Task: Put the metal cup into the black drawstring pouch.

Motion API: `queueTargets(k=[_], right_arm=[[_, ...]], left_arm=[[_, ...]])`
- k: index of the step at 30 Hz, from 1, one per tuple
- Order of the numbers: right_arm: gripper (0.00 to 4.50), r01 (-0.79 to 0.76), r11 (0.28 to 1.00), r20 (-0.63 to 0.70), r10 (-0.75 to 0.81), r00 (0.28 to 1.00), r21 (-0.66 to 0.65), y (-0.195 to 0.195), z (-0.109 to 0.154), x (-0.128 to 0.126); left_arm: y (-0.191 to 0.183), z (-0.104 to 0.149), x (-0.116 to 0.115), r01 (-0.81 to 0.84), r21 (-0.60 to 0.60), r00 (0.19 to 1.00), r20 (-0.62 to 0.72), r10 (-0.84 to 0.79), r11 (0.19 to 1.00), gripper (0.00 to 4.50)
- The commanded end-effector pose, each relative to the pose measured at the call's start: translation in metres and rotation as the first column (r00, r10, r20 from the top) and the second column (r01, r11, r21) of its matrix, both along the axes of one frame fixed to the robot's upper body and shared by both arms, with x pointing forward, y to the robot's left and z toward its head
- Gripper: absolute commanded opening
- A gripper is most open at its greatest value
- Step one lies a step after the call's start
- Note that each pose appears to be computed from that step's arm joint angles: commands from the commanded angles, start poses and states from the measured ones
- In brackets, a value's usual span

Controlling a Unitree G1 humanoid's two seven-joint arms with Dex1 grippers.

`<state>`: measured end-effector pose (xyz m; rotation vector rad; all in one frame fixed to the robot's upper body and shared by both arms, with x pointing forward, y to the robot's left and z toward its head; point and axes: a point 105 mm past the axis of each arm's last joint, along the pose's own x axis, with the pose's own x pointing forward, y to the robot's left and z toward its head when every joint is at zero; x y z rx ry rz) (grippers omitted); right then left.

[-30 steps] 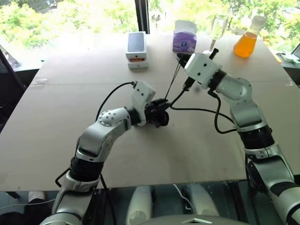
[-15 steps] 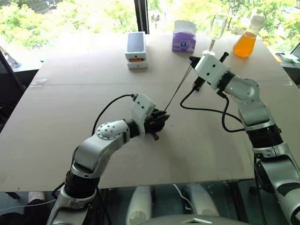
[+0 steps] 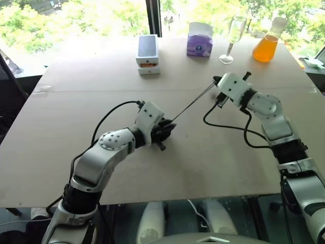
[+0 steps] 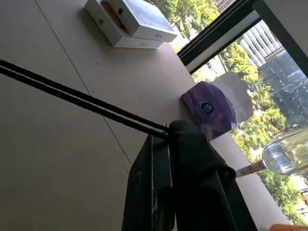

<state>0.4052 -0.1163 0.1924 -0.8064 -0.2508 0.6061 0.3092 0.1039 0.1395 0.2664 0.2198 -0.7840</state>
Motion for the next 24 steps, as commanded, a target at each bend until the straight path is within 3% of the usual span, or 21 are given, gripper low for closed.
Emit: queueTargets(k=[1, 4, 6, 8, 9, 11, 12, 15, 19, 23, 24], right_arm=[[0.00, 0.056, 0.996, 0.017, -0.057, 0.998, 0.067, -0.020, 0.011, 0.003], [0.00, 0.013, 0.995, -0.060, -0.007, 0.998, 0.097, -0.008, -0.008, -0.001], [0.00, -0.012, 0.990, -0.123, 0.029, 0.992, 0.138, 0.000, -0.019, -0.005], [0.00, -0.049, 0.987, -0.199, 0.080, 0.977, 0.156, 0.003, -0.034, -0.013], [0.60, -0.058, 0.986, -0.228, 0.092, 0.969, 0.154, 0.002, -0.040, -0.016], [1.25, -0.037, 0.988, -0.276, 0.077, 0.958, 0.148, -0.009, -0.051, -0.020], [1.88, -0.009, 0.988, -0.291, 0.054, 0.955, 0.155, -0.017, -0.053, -0.021], [3.26, 0.063, 0.977, -0.350, 0.012, 0.937, 0.204, -0.039, -0.060, -0.027], [3.26, 0.062, 0.976, -0.368, 0.019, 0.929, 0.206, -0.048, -0.062, -0.038], [4.43, 0.028, 0.978, -0.387, 0.055, 0.920, 0.205, -0.047, -0.064, -0.055], [4.43, 0.045, 0.980, -0.369, 0.031, 0.929, 0.196, -0.050, -0.063, -0.055]], left_arm=[[0.014, -0.014, 0.006, -0.055, 0.065, 0.998, -0.029, 0.057, 0.996, 0.22], [0.002, -0.008, 0.005, -0.009, 0.036, 0.999, -0.033, 0.010, 0.999, 0.22], [-0.005, 0.003, 0.005, 0.002, -0.051, 0.999, -0.043, -0.004, 0.999, 1.22], [-0.009, 0.016, 0.002, 0.012, -0.140, 0.998, -0.053, -0.019, 0.990, 1.72], [-0.009, 0.021, -0.001, 0.016, -0.193, 0.997, -0.071, -0.030, 0.981, 2.16], [-0.005, 0.032, -0.009, 0.029, -0.298, 0.991, -0.117, -0.067, 0.954, 2.98], [0.001, 0.038, -0.009, 0.015, -0.349, 0.990, -0.129, -0.064, 0.937, 3.54], [0.030, 0.061, 0.004, -0.101, -0.485, 0.988, -0.150, 0.031, 0.869, 3.56], [0.070, 0.082, 0.025, -0.254, -0.630, 0.967, -0.192, 0.169, 0.734, 3.56], [0.135, 0.083, 0.043, -0.437, -0.662, 0.886, -0.202, 0.417, 0.609, 3.56], [0.141, 0.086, 0.043, -0.438, -0.688, 0.878, -0.188, 0.441, 0.579, 3.56]])
